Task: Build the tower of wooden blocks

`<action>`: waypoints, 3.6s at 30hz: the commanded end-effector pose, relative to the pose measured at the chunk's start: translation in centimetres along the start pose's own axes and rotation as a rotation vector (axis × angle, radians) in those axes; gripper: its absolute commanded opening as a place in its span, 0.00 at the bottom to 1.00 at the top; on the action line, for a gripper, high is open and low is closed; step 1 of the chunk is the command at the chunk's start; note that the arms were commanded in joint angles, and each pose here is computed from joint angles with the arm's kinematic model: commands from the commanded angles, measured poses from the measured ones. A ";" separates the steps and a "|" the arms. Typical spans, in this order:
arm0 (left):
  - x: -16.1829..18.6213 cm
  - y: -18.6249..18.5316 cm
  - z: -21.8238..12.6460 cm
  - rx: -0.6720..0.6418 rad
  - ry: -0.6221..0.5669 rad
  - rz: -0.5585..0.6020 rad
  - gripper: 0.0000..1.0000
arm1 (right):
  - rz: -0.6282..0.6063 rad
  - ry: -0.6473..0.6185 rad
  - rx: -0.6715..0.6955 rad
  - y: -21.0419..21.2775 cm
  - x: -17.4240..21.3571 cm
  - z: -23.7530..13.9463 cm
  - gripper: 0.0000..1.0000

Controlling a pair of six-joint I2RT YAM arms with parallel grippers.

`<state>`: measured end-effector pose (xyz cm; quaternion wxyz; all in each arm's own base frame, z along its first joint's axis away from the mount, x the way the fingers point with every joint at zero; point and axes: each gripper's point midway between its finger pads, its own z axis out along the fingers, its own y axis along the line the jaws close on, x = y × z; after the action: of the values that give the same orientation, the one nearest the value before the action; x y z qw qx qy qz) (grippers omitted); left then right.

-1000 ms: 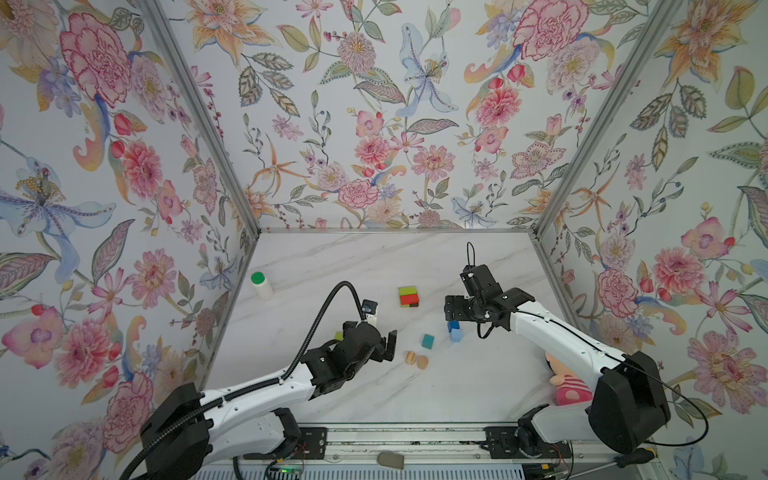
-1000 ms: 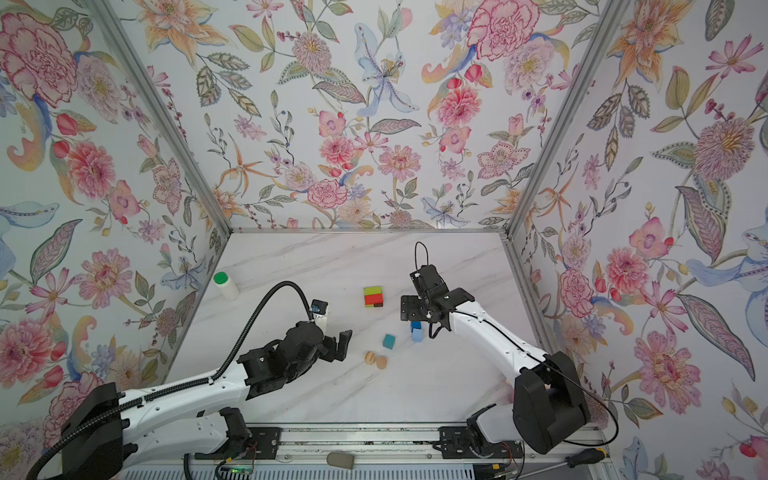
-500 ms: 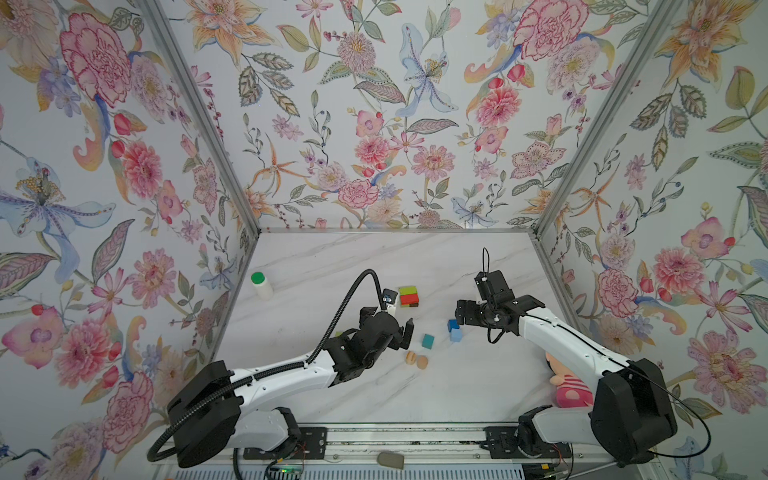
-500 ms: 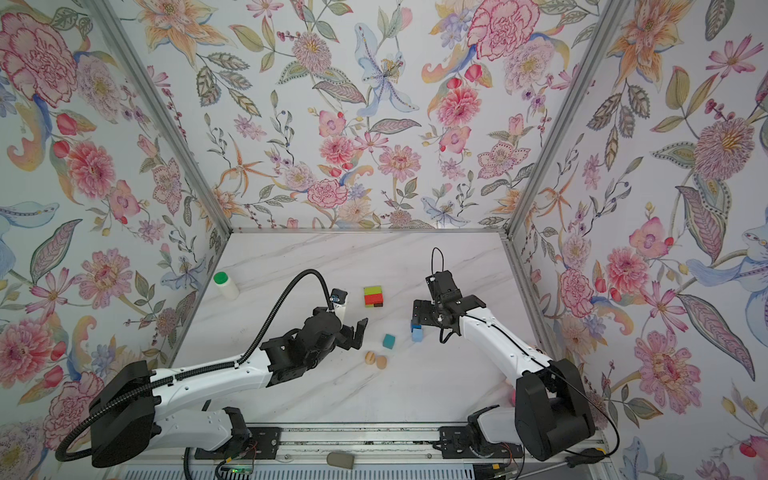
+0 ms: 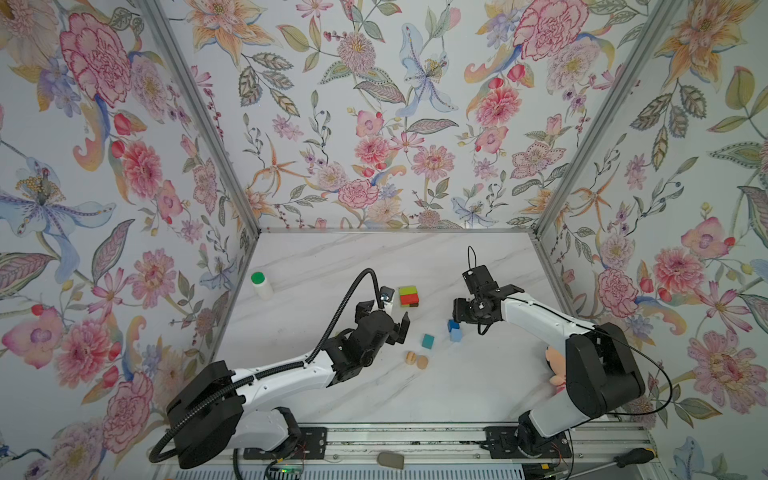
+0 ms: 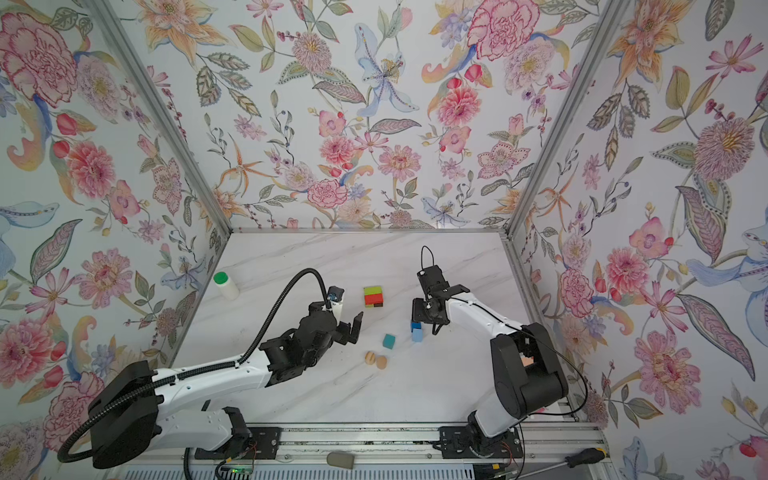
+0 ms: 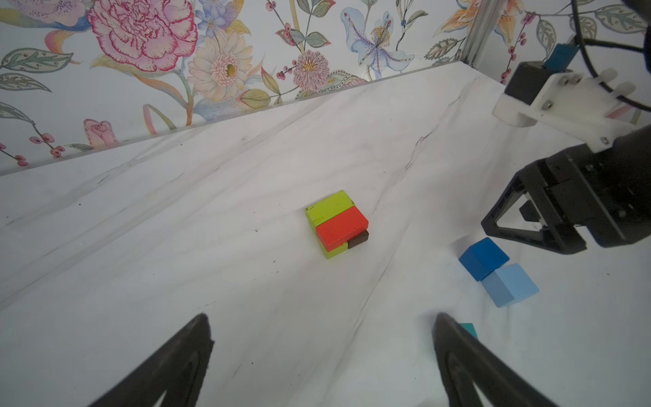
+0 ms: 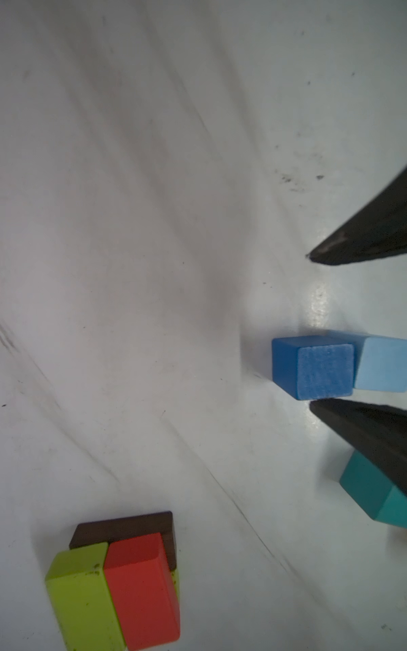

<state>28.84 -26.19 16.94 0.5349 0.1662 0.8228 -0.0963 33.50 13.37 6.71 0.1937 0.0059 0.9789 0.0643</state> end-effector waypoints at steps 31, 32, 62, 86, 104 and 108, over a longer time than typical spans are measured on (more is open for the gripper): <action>2.5 5.2 -3.9 -0.067 -0.033 -0.089 0.99 | -0.051 0.098 0.041 2.3 1.9 2.8 0.44; 2.5 5.2 -4.0 -0.068 -0.033 -0.090 0.99 | -0.051 0.099 0.041 2.3 1.9 2.9 0.43; 3.0 6.5 -5.0 -0.098 -0.047 -0.109 0.99 | -0.066 0.114 0.064 2.4 1.9 3.1 0.29; 2.1 7.6 -6.0 -0.127 -0.058 -0.119 0.99 | -0.081 0.074 0.010 3.9 0.2 1.9 0.28; 3.1 8.5 -5.1 -0.136 -0.048 -0.118 0.99 | -0.137 0.006 -0.037 9.0 -4.7 0.0 0.28; 3.2 8.8 -4.9 -0.138 -0.045 -0.122 0.99 | -0.164 -0.005 -0.052 11.2 -6.2 0.2 0.28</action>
<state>26.63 -16.03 16.62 0.5580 0.0734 0.8230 -0.0764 39.01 23.51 10.53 0.2119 -0.0620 0.9715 0.0858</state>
